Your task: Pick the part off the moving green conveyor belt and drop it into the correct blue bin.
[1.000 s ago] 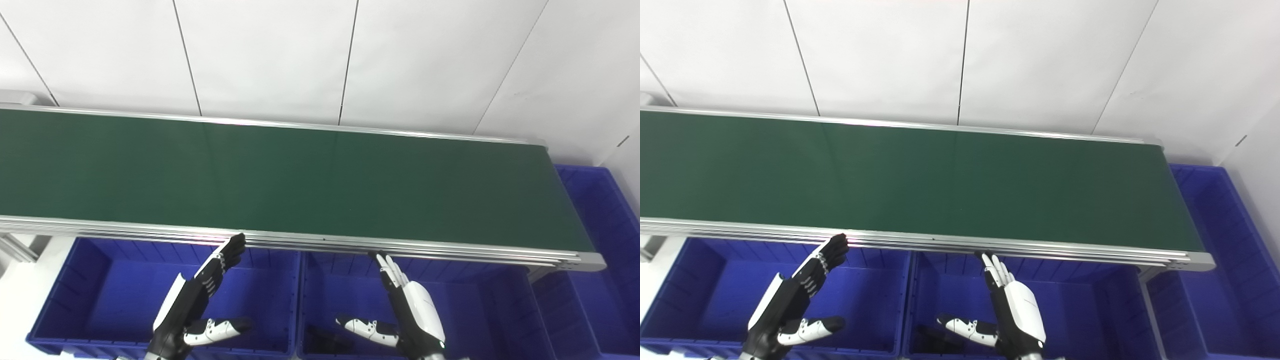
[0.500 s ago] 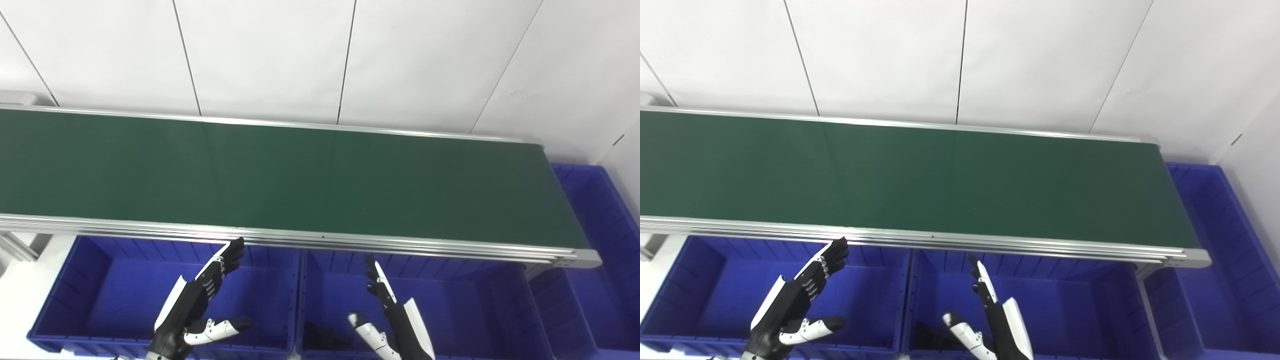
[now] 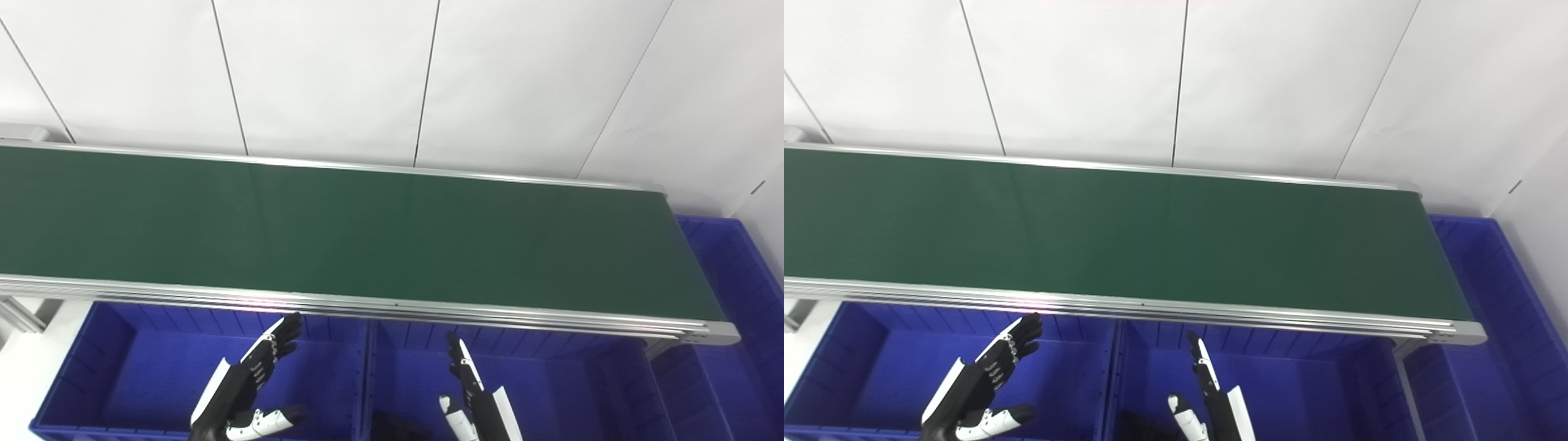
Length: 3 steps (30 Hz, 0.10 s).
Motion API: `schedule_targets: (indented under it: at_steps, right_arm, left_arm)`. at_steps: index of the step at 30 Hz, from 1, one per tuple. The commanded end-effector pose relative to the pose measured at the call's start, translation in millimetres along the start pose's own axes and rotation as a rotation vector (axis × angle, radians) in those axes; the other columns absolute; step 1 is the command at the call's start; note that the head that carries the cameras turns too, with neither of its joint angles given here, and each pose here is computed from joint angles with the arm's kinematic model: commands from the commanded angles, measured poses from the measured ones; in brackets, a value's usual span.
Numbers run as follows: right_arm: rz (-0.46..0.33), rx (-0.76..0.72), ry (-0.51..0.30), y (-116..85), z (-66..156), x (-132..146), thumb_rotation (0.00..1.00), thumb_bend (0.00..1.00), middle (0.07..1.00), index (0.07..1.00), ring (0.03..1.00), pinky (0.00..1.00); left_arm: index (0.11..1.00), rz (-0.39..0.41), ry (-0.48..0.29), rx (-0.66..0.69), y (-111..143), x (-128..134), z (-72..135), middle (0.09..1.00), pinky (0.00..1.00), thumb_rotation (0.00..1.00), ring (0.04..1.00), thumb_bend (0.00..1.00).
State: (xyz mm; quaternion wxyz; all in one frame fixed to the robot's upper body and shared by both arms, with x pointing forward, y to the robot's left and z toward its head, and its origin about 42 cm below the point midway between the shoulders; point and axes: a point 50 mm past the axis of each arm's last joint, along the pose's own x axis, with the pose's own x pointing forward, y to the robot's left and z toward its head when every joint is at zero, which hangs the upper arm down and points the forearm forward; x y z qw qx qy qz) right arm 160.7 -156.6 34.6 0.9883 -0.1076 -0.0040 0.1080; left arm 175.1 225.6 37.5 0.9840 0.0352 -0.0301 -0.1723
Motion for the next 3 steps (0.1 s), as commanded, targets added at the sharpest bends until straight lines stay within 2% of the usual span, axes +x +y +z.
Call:
schedule_targets:
  at_steps: [1,3]
  right_arm:
    - [-0.019,0.010,-0.088,0.3,11.2,5.3,1.00,0.69,1.000,0.999,0.993,0.97]
    - [-0.021,0.011,-0.086,-0.4,10.7,5.0,1.00,0.70,1.000,1.000,0.995,0.97]
  left_arm:
    - [0.916,-0.002,-0.055,0.010,3.6,5.0,6.3,0.941,0.91,0.49,0.941,0.74]
    - [0.915,-0.005,-0.054,0.020,3.3,5.5,6.4,0.941,0.91,0.50,0.942,0.74]
